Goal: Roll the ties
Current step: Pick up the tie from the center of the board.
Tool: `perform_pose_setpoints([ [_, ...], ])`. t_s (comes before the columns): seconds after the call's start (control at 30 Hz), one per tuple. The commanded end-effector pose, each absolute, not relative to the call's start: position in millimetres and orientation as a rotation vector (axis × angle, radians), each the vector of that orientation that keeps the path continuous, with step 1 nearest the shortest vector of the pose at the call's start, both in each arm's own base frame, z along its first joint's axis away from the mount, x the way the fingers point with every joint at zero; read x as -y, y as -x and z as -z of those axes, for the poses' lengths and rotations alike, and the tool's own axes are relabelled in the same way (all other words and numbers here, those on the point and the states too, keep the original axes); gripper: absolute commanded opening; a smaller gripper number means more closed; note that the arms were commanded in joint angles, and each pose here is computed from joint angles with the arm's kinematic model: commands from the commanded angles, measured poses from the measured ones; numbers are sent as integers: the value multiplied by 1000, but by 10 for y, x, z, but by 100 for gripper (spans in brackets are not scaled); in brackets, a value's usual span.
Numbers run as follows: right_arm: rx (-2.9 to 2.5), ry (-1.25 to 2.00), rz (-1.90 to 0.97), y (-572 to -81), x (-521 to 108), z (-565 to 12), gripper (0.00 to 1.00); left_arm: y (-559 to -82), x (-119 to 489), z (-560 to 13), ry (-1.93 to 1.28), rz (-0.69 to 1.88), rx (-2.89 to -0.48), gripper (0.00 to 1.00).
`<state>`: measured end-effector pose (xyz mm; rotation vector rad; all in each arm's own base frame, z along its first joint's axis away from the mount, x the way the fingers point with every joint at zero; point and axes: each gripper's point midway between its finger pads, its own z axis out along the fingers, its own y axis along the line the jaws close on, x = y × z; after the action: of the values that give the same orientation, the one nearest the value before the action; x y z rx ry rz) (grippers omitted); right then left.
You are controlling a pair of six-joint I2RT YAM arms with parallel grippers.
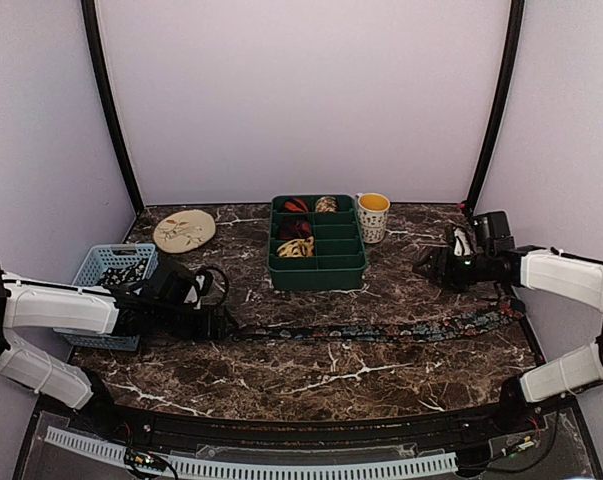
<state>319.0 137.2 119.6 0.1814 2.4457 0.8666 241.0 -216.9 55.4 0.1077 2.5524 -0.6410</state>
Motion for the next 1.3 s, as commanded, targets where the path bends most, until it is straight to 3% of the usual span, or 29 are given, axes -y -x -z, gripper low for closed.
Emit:
perform_pose_setpoints([
  [0.0, -2383, 34, -1147, -3112, -2196, -1470, 56, -2394, 2253, -600, -36, 850, -2511, 74],
  [0.27, -2437, 330, -1319, -2835, -3414, -1317, 36, -2429, 2355, -527, -45, 923, -2494, 61],
  [0.53, -2520, 525, -1338, -2589, -4185, -967, 19, -2417, 2322, -358, -4, 905, -2524, 54],
  [0.87, -2573, 684, -1310, -2400, -4603, -706, 10, -2427, 2331, -213, 16, 892, -2559, 50],
  [1.27, -2715, 707, -1084, -2418, -4496, -136, 6, -2418, 2344, -212, 0, 898, -2561, 42],
])
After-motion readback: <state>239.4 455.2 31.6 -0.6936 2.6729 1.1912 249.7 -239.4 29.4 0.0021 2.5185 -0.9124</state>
